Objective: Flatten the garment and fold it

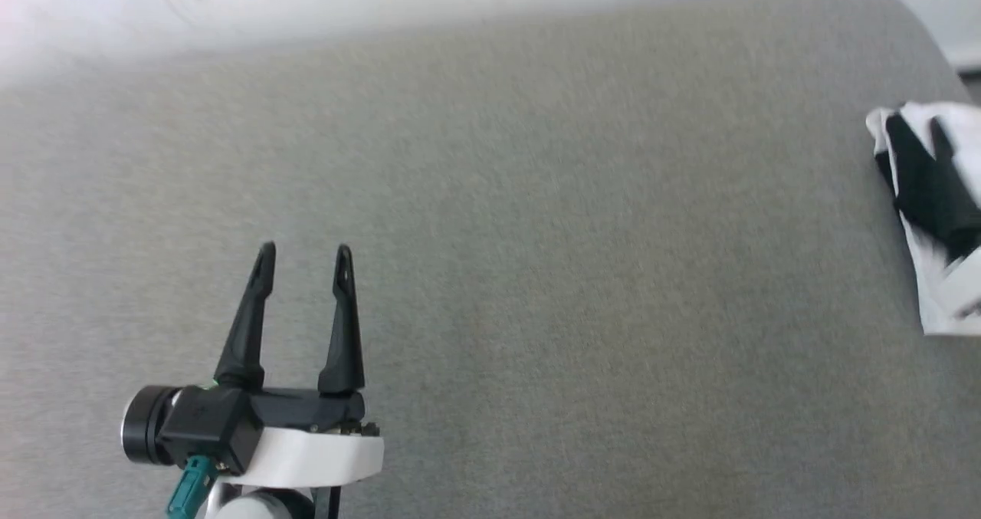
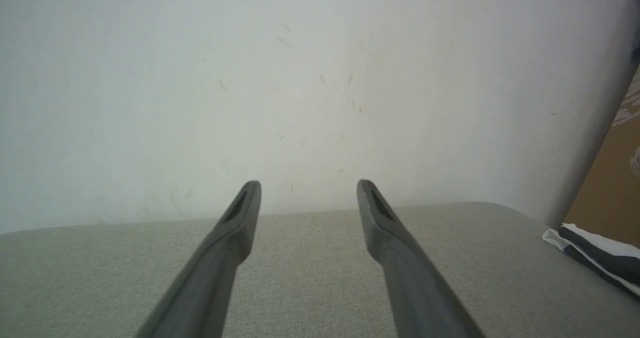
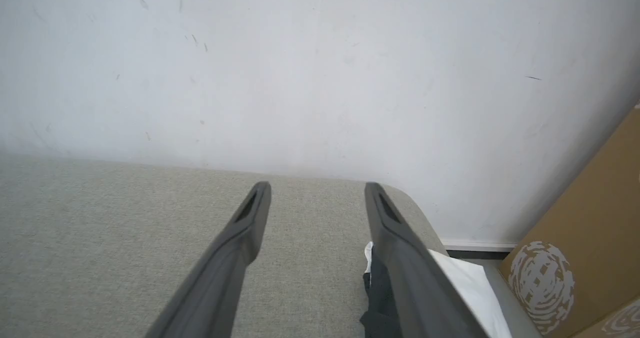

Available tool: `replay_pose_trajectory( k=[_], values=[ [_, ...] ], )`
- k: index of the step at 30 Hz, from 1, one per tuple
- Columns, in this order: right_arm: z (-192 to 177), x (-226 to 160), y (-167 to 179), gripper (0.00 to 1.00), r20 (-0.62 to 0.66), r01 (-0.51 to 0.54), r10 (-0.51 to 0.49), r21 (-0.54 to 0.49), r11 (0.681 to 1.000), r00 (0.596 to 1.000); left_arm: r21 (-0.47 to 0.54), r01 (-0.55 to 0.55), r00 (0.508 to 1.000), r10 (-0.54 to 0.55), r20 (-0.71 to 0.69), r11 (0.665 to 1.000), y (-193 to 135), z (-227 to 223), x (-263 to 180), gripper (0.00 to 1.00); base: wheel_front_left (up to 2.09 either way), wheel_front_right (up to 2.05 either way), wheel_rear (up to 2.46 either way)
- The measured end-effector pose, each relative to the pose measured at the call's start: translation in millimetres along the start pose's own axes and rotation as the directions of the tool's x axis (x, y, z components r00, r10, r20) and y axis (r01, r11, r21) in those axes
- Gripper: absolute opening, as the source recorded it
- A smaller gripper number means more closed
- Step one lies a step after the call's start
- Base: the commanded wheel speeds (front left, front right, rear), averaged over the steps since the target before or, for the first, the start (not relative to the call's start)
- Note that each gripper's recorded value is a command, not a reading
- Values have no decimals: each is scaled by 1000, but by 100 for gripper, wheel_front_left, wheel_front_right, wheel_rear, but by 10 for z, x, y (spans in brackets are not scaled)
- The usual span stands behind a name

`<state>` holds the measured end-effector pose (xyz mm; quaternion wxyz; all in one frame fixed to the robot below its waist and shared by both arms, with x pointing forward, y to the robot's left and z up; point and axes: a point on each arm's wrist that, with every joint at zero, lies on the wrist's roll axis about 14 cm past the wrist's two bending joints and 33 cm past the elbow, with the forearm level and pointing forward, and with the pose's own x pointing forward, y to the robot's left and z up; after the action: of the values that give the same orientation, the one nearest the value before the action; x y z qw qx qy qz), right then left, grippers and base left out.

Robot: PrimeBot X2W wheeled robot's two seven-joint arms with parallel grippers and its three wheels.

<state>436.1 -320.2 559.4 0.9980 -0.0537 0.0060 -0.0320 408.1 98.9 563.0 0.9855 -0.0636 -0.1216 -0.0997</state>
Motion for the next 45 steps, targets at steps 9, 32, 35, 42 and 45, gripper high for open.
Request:
replay_pose_trajectory(
  k=[9, 32, 35, 42, 45],
  values=[
    [350, -433, 688, 100, 185, -76, 66, 47, 996, 981, 44, -56, 998, 55, 23, 997, 149, 190, -227, 100, 0, 0, 0],
    [-111, -973, 922, 100, 157, -13, -3, 103, 995, 988, 83, -164, 982, 171, -76, 983, 396, -26, -807, 100, 0, 0, 0],
    [-141, -973, 931, 100, 152, -15, -1, 105, 994, 988, 83, -172, 982, 178, -68, 982, 409, -7, -798, 100, 0, 0, 0],
    [-176, -972, 928, 0, 141, -13, -3, 112, 994, 990, 88, -171, 982, 177, -62, 981, 407, 10, -789, 0, 0, 0, 0],
    [-177, -972, 929, 0, 140, -14, -2, 112, 994, 990, 88, -171, 982, 177, -63, 981, 406, 8, -788, 0, 0, 0, 0]
  ],
)
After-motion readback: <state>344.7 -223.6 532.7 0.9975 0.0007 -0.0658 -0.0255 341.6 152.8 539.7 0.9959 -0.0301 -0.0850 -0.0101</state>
